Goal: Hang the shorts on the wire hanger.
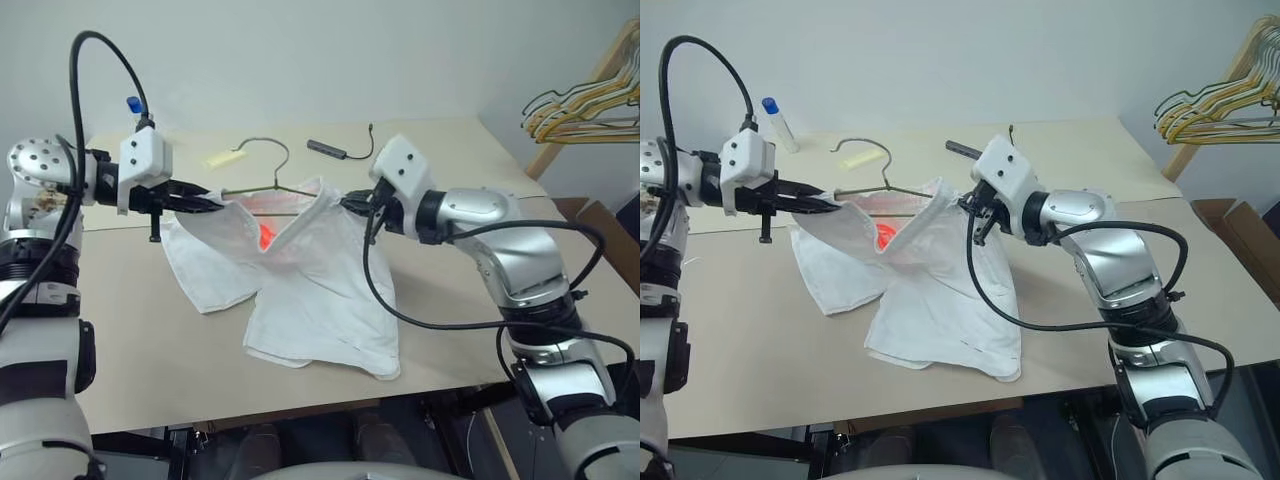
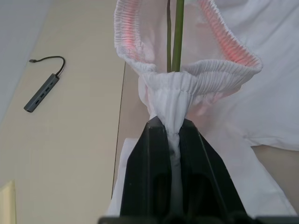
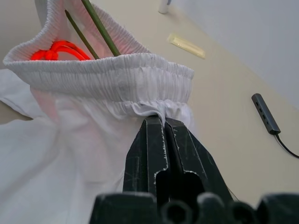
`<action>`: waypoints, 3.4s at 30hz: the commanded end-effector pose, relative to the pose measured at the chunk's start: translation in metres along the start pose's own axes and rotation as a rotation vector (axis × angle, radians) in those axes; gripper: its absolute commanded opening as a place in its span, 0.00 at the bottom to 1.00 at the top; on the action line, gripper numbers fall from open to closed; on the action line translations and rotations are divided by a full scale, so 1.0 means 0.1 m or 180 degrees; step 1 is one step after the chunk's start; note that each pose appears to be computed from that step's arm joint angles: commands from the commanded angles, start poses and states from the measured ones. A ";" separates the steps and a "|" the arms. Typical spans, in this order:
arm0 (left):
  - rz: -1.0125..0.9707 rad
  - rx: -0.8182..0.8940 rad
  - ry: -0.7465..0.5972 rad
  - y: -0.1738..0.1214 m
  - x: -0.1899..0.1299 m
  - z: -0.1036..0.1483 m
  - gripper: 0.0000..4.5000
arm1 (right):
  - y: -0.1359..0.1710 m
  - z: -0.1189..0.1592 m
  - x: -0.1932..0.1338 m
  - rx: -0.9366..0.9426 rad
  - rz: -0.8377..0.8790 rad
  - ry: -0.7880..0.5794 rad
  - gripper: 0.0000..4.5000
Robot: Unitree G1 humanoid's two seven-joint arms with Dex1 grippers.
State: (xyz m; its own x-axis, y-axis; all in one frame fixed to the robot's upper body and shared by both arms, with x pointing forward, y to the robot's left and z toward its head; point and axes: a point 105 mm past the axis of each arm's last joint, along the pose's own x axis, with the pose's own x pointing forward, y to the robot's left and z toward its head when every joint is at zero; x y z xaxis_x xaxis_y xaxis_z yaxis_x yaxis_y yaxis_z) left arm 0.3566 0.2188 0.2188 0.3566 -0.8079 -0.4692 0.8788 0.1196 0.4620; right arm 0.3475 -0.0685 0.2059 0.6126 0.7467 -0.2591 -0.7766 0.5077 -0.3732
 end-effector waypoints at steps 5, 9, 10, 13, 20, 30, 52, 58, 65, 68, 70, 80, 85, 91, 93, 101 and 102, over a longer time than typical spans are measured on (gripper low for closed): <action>0.0103 0.0168 -0.0016 0.04 -0.05 0.08 0.00 | 0.05 0.09 -0.12 -0.0286 0.0129 -0.0159 0.34; 0.0115 0.0163 0.0027 0.03 -0.05 0.05 0.00 | 0.13 0.14 -0.19 -0.0393 0.0319 -0.0311 0.34; 0.0112 0.0154 0.0023 0.02 -0.04 0.04 0.00 | 0.13 0.13 -0.20 -0.0422 0.0327 -0.0317 0.34; 0.0090 0.0138 0.0002 0.00 -0.04 0.04 0.00 | 0.13 0.08 -0.22 -0.0518 0.0322 -0.0237 0.47; 0.0048 0.0150 -0.0017 -0.03 -0.01 0.05 0.00 | 0.05 0.07 -0.18 -0.0373 0.0278 -0.0212 0.72; -0.0061 0.0212 -0.0124 -0.03 0.01 0.15 0.00 | 0.16 0.04 0.05 -0.0090 0.0605 -0.0223 0.72; 0.0214 0.0110 -0.0656 0.05 0.03 0.29 0.35 | 0.27 -0.07 0.06 0.0254 0.0644 -0.0174 0.02; 0.0513 -0.0033 -0.1048 0.11 -0.13 0.37 0.80 | 0.29 -0.12 -0.01 0.0446 0.0509 -0.0202 0.02; 0.0709 -0.0232 -0.1371 0.13 -0.36 0.43 1.00 | 0.28 -0.19 -0.13 0.0613 0.0381 -0.0140 0.02; 0.0824 -0.0434 -0.1798 0.18 -0.47 0.53 1.00 | 0.18 -0.22 -0.18 0.0713 0.0182 -0.0101 0.02; 0.0875 -0.0558 -0.1999 0.15 -0.48 0.55 1.00 | -0.02 -0.27 -0.26 0.0890 -0.0213 -0.0038 0.02; 0.0740 -0.0831 -0.2377 -0.23 -0.27 0.60 1.00 | -0.76 -0.83 -1.32 0.1879 -0.2240 0.0898 0.02; 0.0717 -0.0875 -0.2567 -0.24 -0.23 0.69 1.00 | -0.94 -0.95 -1.93 0.2106 -0.3405 0.1272 0.02; 0.0622 -0.0843 -0.2575 -0.18 -0.06 0.70 1.00 | -1.11 -0.80 -2.53 0.1627 -0.4894 0.1449 0.02; 0.0588 -0.0819 -0.2596 -0.16 -0.03 0.72 1.00 | -1.16 -0.70 -2.60 0.1516 -0.5174 0.1335 0.02; 0.0451 -0.0776 -0.2614 -0.18 0.07 0.76 1.00 | -1.41 -0.48 -2.82 0.1672 -0.5817 0.0838 0.02; 0.0446 -0.0766 -0.2587 -0.19 0.09 0.75 1.00 | -1.46 -0.51 -2.84 0.1773 -0.5817 0.0814 0.02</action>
State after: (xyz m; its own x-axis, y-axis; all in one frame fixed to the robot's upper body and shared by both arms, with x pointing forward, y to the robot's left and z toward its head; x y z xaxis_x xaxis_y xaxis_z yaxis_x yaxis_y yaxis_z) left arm 0.3218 0.1668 0.2555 0.2235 -0.9239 0.3105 0.9323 0.2955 0.2084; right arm 0.3001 -0.3620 0.2631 0.6153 -0.7739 -0.1498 0.7670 0.6316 -0.1128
